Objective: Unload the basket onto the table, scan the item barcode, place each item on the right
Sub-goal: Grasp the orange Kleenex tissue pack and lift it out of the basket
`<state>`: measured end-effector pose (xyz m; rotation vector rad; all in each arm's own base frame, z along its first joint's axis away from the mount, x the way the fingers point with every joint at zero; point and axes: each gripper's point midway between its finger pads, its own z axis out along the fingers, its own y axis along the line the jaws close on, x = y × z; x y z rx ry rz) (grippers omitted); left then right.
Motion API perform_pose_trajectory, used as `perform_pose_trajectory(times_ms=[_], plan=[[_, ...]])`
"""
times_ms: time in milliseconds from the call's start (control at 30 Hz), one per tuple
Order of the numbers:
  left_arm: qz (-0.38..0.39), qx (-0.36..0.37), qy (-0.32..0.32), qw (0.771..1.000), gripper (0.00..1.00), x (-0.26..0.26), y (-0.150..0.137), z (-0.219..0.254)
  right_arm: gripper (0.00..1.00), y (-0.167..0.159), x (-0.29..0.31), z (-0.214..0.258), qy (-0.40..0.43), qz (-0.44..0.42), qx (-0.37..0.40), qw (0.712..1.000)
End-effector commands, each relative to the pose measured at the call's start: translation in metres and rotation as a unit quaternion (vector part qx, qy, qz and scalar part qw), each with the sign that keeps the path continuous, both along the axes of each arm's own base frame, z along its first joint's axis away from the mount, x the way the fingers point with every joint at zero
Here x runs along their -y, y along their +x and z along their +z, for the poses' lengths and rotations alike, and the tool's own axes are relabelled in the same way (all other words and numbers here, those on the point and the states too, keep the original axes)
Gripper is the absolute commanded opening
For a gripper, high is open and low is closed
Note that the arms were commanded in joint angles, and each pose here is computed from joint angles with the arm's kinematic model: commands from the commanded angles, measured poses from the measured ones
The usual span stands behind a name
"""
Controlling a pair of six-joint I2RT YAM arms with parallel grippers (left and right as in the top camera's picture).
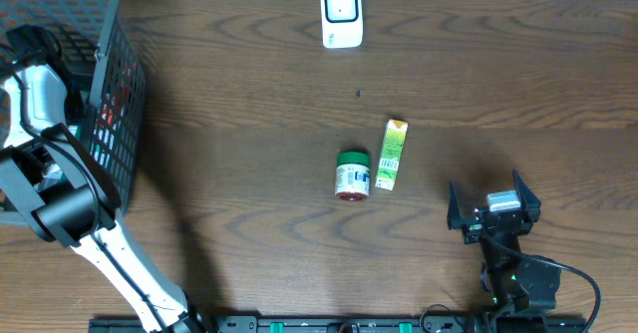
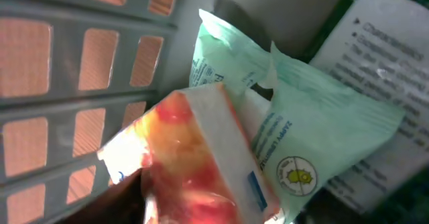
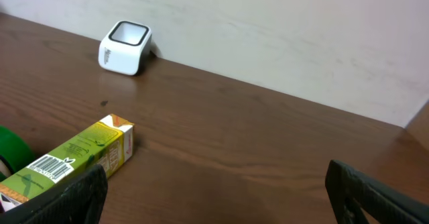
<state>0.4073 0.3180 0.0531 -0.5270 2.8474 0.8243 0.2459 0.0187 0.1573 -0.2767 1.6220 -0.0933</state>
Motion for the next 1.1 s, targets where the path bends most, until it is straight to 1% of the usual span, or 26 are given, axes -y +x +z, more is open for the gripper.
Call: perform_pose_trajectory(times_ms=[0, 100, 233, 400, 567, 633, 667, 733, 867, 967, 1067], plan=[[0.000, -0.025, -0.017, 1.000, 0.52, 0.004, -0.009, -0.023, 0.99, 0.000, 0.000, -0.001, 0.007, -0.001, -0.001, 1.000], [0.000, -0.021, -0.014, 1.000, 0.43, 0.003, -0.007, -0.020, 0.99, 0.000, 0.000, -0.001, 0.007, -0.001, -0.001, 1.000], [0.000, -0.004, -0.006, 1.000, 0.36, 0.001, -0.003, -0.005, 0.99, 0.000, 0.000, -0.001, 0.007, -0.001, -0.001, 1.000], [0.006, 0.034, 0.013, 0.999, 0.33, -0.001, 0.004, 0.029, 0.99, 0.000, 0.000, -0.001, 0.007, -0.001, -0.001, 1.000], [0.017, 0.092, 0.039, 0.995, 0.33, -0.001, 0.009, 0.078, 0.99, 0.000, 0.000, -0.001, 0.007, -0.001, -0.001, 1.000], [0.030, 0.118, 0.064, 0.991, 0.33, -0.003, 0.006, 0.106, 0.99, 0.000, 0.000, -0.001, 0.007, -0.001, -0.001, 1.000], [0.043, 0.134, 0.089, 0.986, 0.33, -0.004, 0.002, 0.130, 0.99, 0.000, 0.000, -0.001, 0.007, -0.001, -0.001, 1.000], [0.058, 0.157, 0.121, 0.979, 0.33, -0.001, -0.002, 0.161, 0.99, 0.000, 0.000, -0.001, 0.007, -0.001, -0.001, 1.000], [0.072, 0.219, 0.182, 0.956, 0.33, 0.017, -0.009, 0.230, 0.99, 0.000, 0.000, -0.001, 0.007, -0.001, -0.001, 1.000], [0.069, 0.265, 0.224, 0.936, 0.33, 0.041, -0.013, 0.282, 0.99, 0.000, 0.000, -0.001, 0.007, -0.001, -0.001, 1.000], [0.038, 0.326, 0.238, 0.914, 0.34, 0.090, -0.016, 0.335, 0.99, 0.000, 0.000, -0.001, 0.007, -0.001, -0.001, 1.000]])
